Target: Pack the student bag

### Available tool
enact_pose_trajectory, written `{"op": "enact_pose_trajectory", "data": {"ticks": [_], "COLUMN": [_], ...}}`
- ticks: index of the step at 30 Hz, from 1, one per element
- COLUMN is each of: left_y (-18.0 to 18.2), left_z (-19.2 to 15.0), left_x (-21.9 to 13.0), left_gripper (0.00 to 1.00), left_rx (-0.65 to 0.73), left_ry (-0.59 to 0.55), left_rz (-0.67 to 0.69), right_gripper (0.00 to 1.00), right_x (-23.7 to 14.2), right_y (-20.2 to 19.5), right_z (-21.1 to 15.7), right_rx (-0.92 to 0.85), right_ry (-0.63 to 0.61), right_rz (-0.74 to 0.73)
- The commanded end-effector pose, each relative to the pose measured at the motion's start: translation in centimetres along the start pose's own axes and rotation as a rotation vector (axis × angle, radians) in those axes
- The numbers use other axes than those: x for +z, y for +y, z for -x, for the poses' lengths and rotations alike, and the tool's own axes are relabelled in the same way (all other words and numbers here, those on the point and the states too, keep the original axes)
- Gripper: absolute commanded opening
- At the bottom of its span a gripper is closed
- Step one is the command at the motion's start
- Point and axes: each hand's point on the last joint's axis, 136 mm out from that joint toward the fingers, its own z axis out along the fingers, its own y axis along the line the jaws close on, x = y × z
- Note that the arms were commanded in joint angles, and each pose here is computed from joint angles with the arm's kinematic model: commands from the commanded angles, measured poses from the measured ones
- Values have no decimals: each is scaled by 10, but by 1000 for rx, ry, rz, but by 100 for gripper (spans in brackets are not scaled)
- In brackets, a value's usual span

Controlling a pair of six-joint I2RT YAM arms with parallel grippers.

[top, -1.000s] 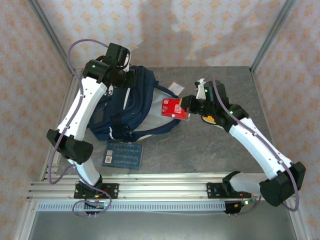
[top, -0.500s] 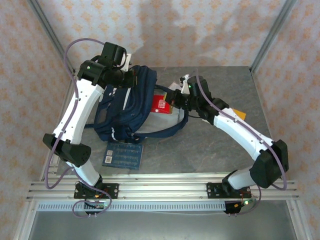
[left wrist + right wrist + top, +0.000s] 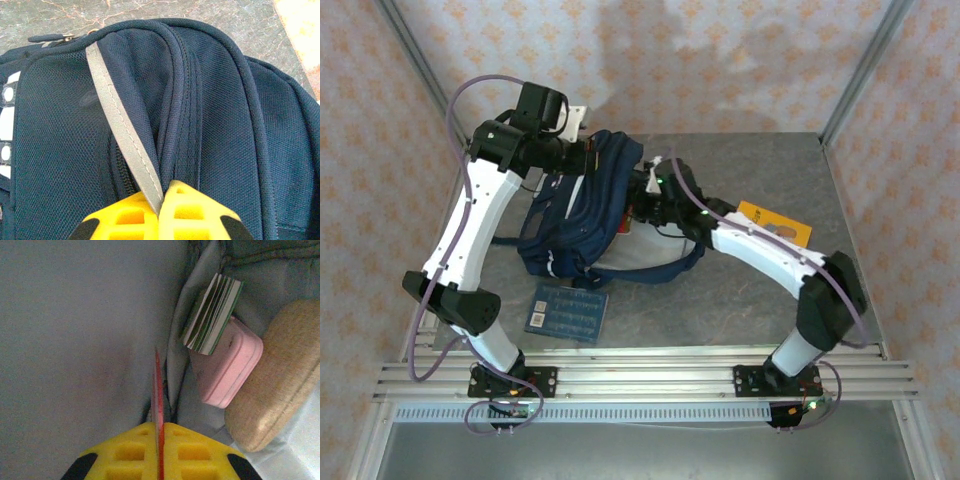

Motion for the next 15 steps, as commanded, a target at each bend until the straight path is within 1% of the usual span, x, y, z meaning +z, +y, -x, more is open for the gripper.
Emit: {"op": "enact_pose_trajectory", "data": {"ticks": [1, 5, 8, 11, 13, 15], "left_y": [-28, -30, -34, -36, -35, -37], "left_z": [51, 56, 57, 57, 59, 62], "left_x": [-67, -67, -62, -57, -55, -54], "left_gripper": [0, 0, 0, 0, 0, 0], "left_rx": [87, 78, 67, 65, 64, 57], "left_ry": [-286, -299, -294, -285, -287, -290], "left_rz": [-99, -118, -148, -166, -168, -182], "right_gripper": [0, 0, 1, 5, 9, 18], "right_x": [16, 41, 58, 84, 106, 129], "right_y": [5, -11, -30, -41, -37, -26], "right_z": [2, -12, -15, -19, -24, -26], "right_rx": [-7, 24, 102, 188, 183, 152], "right_ry": [-33, 3, -24, -40, -38, -49], "right_rz": [-80, -181, -238, -232, -204, -132]}}
